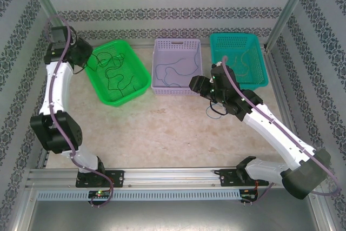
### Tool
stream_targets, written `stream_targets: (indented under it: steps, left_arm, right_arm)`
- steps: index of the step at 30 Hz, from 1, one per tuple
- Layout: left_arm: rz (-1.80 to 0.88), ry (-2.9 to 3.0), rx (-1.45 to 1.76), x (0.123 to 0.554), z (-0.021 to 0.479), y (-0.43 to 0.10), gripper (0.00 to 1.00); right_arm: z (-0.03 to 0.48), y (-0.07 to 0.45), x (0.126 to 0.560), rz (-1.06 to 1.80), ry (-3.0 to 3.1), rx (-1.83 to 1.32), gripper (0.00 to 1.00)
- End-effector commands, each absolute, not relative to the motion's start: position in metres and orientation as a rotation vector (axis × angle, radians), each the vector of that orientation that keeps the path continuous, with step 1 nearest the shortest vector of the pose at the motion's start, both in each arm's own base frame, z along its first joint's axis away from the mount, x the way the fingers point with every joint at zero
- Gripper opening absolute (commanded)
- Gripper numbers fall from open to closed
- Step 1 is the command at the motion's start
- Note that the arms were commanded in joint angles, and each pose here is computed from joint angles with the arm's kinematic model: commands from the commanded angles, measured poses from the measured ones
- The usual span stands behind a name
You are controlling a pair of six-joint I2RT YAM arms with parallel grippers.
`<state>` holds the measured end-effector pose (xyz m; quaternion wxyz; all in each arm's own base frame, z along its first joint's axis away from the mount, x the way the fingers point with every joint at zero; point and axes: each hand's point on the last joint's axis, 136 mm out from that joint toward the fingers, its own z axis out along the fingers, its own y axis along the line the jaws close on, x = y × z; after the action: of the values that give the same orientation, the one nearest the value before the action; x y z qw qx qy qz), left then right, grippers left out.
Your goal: Untangle the cables
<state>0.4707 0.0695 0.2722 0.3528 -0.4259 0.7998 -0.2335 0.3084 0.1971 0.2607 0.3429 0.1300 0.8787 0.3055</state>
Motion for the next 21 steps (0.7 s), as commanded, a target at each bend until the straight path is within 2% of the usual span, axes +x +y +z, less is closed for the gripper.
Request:
stream_targets:
  steps: [1,6,11,15,20,21]
  left_arm:
    - [-0.772,2.033,-1.024,0.483,0.287,0.05,0.0]
    - [-0.783,2.019,-1.035,0.486,0.296,0.05,0.0]
    - [-0.892,2.012,-1.059,0.492,0.285,0.027,0.0]
    - [-0.908,2.098,-1.062,0.498,0.253,-0.005,0.0]
    - [-0.809,2.169,-1.127,0.501,0.198,-0.02,0.0]
    - [-0.797,2.19,-1.138,0.503,0.184,-0.023,0.03]
  right_arm:
    - [0.259,0.2,0.305,0.799,2.288,0.307,0.58]
    - [0.253,0.199,0.303,0.796,2.297,0.318,0.58]
    - [0.251,0.201,0.305,0.798,2.304,0.316,0.58]
    - [0.25,0.204,0.307,0.806,2.304,0.317,0.58]
    - [0.249,0.205,0.307,0.809,2.308,0.316,0.58]
    - [0.249,0.205,0.307,0.808,2.308,0.32,0.58]
